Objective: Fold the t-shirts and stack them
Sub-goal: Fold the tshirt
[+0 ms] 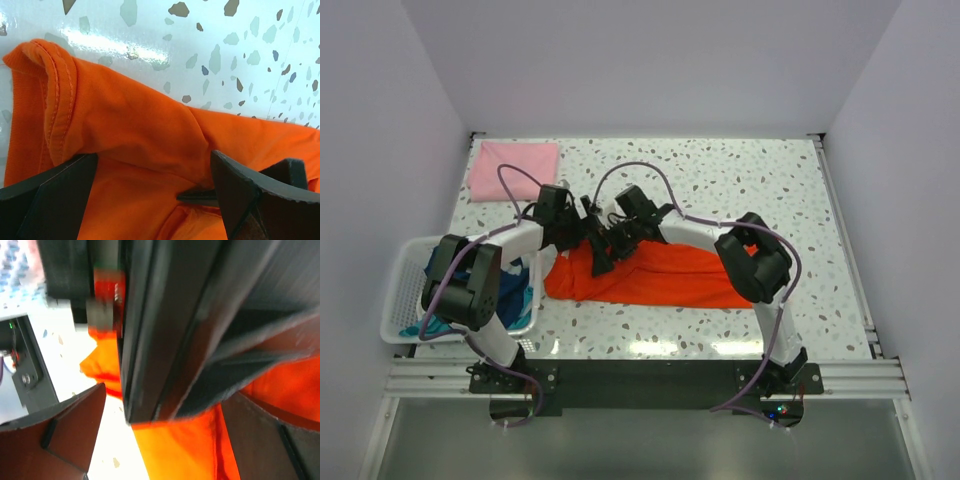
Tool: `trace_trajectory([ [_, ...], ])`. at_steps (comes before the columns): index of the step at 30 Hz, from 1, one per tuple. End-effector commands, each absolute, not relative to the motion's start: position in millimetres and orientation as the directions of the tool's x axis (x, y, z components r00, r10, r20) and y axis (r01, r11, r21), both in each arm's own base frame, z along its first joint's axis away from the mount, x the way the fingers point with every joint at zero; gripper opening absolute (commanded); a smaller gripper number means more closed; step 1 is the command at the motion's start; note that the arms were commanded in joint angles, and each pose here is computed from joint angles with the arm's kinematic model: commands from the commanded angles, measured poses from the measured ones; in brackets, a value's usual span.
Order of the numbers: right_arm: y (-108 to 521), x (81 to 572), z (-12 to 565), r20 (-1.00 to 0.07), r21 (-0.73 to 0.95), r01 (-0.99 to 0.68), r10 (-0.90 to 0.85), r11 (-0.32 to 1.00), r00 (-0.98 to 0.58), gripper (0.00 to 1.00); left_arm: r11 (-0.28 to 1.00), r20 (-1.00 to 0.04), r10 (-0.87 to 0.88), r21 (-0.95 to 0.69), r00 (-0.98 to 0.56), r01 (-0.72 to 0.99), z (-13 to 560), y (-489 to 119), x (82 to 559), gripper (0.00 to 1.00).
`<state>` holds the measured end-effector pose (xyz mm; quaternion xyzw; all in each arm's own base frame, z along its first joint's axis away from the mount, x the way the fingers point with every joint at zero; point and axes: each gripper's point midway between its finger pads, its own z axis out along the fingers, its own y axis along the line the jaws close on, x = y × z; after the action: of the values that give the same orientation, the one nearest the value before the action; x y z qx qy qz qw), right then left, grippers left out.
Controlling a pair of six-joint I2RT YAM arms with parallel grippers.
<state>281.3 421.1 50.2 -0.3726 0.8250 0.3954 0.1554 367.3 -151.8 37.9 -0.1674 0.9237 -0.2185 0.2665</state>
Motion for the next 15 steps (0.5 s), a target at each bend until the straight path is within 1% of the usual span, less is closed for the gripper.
trace_trajectory([
  [1, 410, 256, 61, -0.559, 0.517, -0.773, -0.538, 0.369, -0.631, 0.99, 0.857, -0.457, -0.424, -0.483, -0.782, -0.183, 47, -148, 380, 1.00],
  [3, 406, 250, 75, -0.585, 0.508, -0.784, -0.526, 0.356, -0.618, 0.99, 0.858, -0.456, -0.424, -0.480, -0.782, -0.186, 47, -148, 381, 1.00],
  [4, 399, 242, 70, -0.567, 0.516, -0.776, -0.534, 0.363, -0.627, 0.99, 0.858, -0.459, -0.423, -0.480, -0.781, -0.183, 48, -148, 382, 1.00],
  [6, 394, 235, 77, -0.581, 0.519, -0.775, -0.517, 0.359, -0.629, 0.99, 0.860, -0.463, -0.424, -0.475, -0.778, -0.185, 48, -147, 383, 1.00],
  [10, 368, 198, 91, -0.600, 0.547, -0.768, -0.484, 0.333, -0.637, 0.99, 0.867, -0.475, -0.420, -0.461, -0.774, -0.188, 51, -145, 386, 1.00],
  [12, 358, 193, 95, -0.609, 0.531, -0.766, -0.465, 0.362, -0.642, 0.99, 0.870, -0.479, -0.415, -0.458, -0.774, -0.183, 53, -144, 386, 1.00],
  [13, 348, 188, 90, -0.597, 0.527, -0.757, -0.466, 0.386, -0.653, 0.99, 0.869, -0.485, -0.414, -0.462, -0.770, -0.177, 56, -145, 387, 1.00],
  [14, 344, 188, 106, -0.630, 0.506, -0.768, -0.441, 0.392, -0.640, 0.99, 0.869, -0.486, -0.411, -0.464, -0.771, -0.171, 58, -146, 388, 1.00],
  [15, 339, 192, 109, -0.637, 0.491, -0.760, -0.419, 0.427, -0.647, 0.99, 0.870, -0.490, -0.408, -0.465, -0.770, -0.164, 60, -147, 388, 1.00],
])
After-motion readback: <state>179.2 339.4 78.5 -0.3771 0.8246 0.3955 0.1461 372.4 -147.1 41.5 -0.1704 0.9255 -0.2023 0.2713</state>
